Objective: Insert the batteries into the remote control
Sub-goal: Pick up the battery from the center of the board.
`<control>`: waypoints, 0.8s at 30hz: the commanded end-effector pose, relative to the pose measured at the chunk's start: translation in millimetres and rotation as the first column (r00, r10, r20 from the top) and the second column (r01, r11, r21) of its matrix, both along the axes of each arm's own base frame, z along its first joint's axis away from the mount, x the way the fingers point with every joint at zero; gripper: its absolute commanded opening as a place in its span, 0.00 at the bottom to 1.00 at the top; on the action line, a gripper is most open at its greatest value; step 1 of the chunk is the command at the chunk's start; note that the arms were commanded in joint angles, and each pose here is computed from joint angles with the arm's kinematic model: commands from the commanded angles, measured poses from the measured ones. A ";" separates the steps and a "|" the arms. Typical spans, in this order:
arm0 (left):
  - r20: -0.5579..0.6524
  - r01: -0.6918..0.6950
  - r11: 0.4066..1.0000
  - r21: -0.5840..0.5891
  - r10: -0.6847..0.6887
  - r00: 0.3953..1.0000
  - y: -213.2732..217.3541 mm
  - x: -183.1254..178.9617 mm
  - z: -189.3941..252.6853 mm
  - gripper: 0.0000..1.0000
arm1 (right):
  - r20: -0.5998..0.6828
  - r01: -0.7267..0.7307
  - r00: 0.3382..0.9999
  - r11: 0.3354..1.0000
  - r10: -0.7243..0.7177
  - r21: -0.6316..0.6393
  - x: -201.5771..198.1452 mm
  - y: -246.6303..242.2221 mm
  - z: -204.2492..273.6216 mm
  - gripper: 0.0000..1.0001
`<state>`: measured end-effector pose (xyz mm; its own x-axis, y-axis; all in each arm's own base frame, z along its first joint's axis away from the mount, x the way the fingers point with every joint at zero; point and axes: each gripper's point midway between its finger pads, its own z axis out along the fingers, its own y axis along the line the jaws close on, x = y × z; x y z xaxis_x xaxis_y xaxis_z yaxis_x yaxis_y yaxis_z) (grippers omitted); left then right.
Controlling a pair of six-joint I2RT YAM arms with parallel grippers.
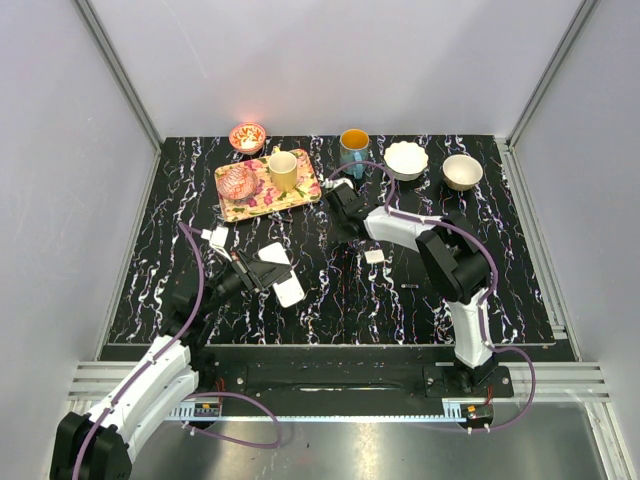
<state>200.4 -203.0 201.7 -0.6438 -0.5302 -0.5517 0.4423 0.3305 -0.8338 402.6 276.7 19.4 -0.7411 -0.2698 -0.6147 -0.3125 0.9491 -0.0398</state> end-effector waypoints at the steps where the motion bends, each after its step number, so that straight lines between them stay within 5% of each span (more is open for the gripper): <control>1: 0.066 0.018 0.999 -0.029 -0.016 0.998 -1.3 -1.8 17.7 0.00 | -0.014 -0.012 1.000 0.999 0.012 -0.039 1.9 0.3 -7.7 0.31; 15: 0.071 0.020 0.999 -0.030 -0.017 0.997 -1.4 -2.0 19.0 0.00 | -0.046 -0.025 0.999 0.998 0.023 -0.051 1.3 1.9 -18.5 0.26; 24: 0.068 0.021 0.999 -0.031 -0.019 0.997 -1.6 -2.2 17.9 0.00 | -0.083 -0.014 0.996 0.998 0.009 -0.055 -8.9 -5.3 -21.9 0.00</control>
